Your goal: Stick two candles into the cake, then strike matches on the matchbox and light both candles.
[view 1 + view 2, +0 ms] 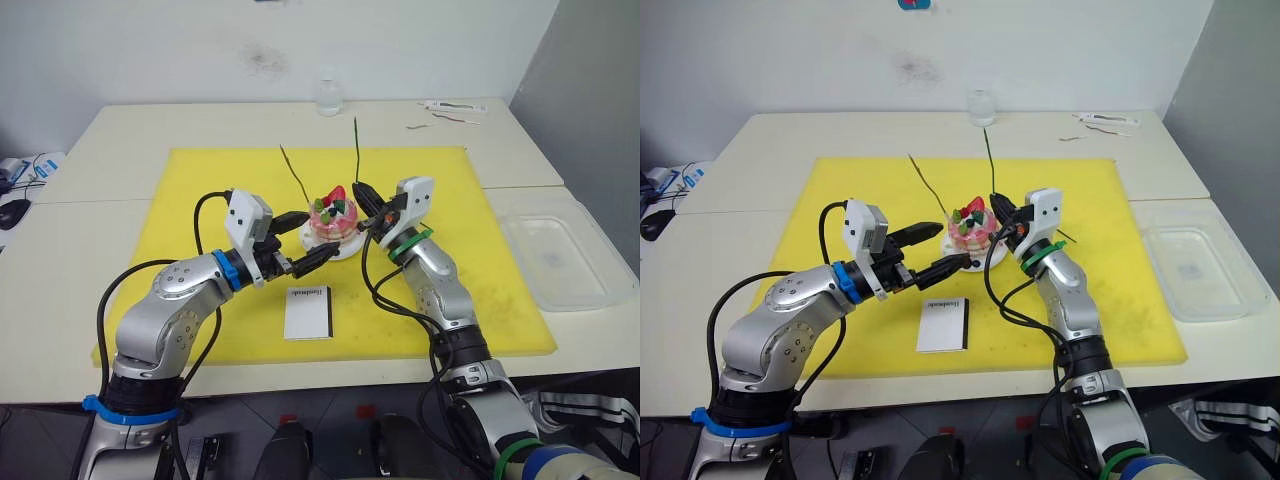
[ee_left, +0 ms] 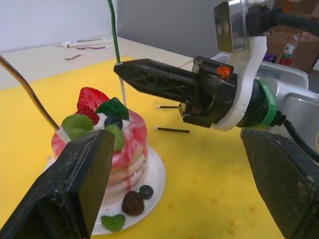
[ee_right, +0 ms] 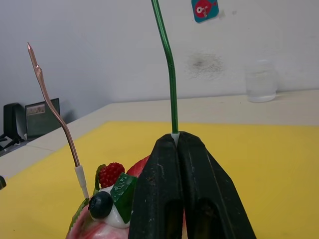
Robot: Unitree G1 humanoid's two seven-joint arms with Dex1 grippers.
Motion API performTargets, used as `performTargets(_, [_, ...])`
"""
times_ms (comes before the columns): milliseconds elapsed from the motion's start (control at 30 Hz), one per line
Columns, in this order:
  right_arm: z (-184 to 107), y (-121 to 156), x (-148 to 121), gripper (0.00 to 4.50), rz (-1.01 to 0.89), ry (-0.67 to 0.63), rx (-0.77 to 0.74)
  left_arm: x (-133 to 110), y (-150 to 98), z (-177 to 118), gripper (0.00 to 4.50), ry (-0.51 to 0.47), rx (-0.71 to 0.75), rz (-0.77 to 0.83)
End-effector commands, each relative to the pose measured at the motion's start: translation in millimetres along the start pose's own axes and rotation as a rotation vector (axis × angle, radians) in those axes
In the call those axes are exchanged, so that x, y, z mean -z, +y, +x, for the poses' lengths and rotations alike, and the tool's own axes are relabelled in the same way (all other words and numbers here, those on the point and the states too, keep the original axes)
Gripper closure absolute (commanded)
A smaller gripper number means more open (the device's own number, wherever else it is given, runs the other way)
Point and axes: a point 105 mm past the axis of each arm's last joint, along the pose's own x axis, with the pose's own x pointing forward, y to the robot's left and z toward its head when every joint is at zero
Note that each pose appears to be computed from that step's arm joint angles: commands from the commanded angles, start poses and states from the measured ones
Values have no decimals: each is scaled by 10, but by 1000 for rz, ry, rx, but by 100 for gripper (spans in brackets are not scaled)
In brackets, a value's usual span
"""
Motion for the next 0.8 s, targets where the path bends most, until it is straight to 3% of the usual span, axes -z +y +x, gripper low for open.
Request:
performTargets(33, [69, 85, -218, 449, -15, -76, -39, -180, 22, -23, 0, -55, -14, 50])
performTargets(800, [68, 99, -167, 449, -22, -57, -43, -167, 19, -25, 0, -46, -22, 46])
